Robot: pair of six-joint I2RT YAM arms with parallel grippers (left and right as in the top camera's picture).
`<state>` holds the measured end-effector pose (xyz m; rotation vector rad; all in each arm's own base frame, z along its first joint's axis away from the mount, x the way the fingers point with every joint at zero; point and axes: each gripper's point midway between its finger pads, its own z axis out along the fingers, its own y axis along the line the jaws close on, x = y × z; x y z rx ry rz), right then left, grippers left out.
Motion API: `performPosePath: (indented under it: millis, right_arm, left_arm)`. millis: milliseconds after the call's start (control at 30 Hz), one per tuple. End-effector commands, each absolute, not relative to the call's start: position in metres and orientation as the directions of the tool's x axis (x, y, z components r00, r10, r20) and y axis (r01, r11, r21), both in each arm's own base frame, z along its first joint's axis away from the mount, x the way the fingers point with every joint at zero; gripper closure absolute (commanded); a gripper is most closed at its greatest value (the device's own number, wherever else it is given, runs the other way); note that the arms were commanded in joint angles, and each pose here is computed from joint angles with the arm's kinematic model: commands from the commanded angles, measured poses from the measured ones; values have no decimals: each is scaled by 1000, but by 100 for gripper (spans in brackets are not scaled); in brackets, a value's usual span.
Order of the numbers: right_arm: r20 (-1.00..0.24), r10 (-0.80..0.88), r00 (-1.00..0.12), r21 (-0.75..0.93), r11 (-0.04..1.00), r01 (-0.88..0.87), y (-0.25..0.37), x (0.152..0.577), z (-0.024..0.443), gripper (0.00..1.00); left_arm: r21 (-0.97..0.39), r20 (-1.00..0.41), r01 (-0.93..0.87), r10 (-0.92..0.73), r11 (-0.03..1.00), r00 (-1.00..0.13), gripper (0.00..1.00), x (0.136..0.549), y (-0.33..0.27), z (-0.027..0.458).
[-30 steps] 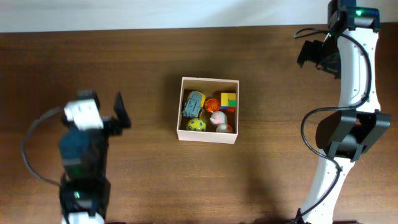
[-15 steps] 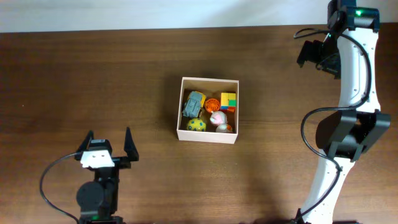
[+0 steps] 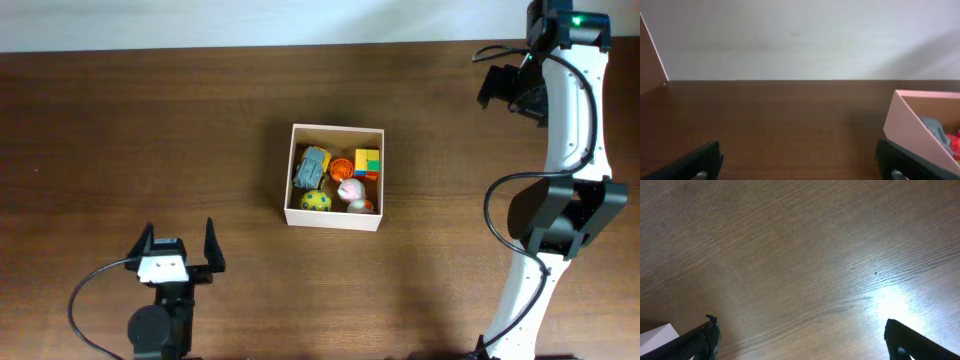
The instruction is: Pack container
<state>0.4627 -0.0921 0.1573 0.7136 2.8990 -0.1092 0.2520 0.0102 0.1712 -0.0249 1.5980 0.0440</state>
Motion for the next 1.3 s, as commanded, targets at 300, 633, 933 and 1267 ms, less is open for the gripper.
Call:
performPosePath:
  millis: [300,633,933,1267]
  right_arm:
    - [-209,457,-865,-16,882,470,-91,463,176,1]
    - [-209,457,-865,-16,882,470,-91,463,176,1]
    - [-209,457,-865,-16,882,470,-91,463,176,1]
    - [-209,457,-865,-16,882,470,-91,463,176,1]
  left_arm:
    - [98,-992,-35,95,995,-84,1,246,10,156]
    - [103,-991,-32,100,994,-84,1,246,10,156]
    - [103,-991,-32,100,994,-84,1,246,10,156]
    - [103,-991,-32,100,994,-84,1,246,10,156]
